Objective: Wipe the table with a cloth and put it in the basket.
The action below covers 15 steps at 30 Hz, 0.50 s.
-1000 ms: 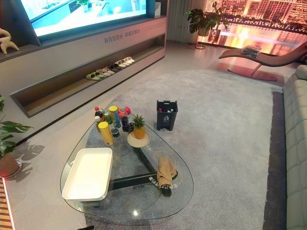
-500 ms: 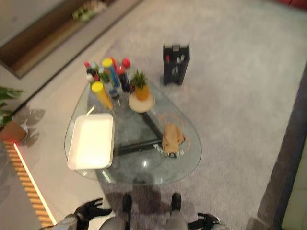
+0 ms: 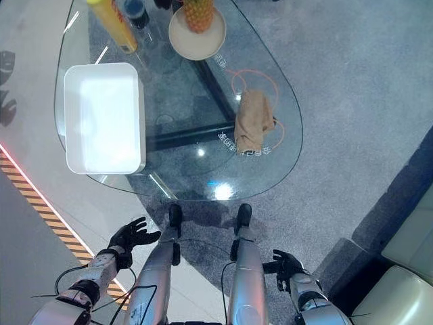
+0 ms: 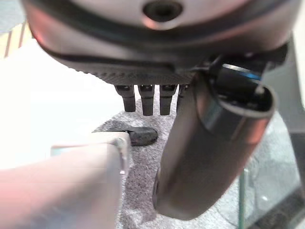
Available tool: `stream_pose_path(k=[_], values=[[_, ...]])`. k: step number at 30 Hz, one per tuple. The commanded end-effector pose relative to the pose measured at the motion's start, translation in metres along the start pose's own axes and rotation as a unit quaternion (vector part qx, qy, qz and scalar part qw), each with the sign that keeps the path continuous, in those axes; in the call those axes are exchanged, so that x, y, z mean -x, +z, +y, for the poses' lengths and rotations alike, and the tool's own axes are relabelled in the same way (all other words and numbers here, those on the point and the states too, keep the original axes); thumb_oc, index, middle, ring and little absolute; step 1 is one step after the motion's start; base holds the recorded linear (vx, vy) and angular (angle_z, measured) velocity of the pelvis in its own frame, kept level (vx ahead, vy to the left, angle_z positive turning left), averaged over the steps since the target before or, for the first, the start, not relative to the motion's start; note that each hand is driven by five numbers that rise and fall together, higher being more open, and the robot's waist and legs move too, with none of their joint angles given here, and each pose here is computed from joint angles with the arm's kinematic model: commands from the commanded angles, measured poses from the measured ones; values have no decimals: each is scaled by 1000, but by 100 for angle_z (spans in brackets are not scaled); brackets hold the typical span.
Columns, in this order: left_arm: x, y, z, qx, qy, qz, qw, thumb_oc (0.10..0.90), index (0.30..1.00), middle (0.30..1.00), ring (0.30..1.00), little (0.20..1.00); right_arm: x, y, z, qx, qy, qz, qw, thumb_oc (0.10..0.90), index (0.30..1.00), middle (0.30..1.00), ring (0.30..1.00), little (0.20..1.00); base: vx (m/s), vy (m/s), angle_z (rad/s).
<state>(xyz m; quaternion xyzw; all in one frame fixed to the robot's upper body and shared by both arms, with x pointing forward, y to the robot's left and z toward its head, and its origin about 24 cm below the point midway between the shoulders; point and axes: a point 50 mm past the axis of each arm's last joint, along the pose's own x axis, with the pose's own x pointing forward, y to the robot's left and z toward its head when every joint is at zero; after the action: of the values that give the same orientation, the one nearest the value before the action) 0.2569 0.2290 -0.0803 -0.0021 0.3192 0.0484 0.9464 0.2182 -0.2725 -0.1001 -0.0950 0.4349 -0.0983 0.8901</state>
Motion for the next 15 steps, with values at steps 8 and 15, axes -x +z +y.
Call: stream_pose_path(k=[8,15], values=[[11,-17,31,86,64,1,994,800,900,900,900,900,3,2,-13,-23,-44,-39,998,800,900,900,900,900,5,-4,-1],[13,-21,37,92,76,1,993,800,900,900,900,900,3,-1,-16,-30,-50,-39,998,800,900,900,900,900,0,0,0]])
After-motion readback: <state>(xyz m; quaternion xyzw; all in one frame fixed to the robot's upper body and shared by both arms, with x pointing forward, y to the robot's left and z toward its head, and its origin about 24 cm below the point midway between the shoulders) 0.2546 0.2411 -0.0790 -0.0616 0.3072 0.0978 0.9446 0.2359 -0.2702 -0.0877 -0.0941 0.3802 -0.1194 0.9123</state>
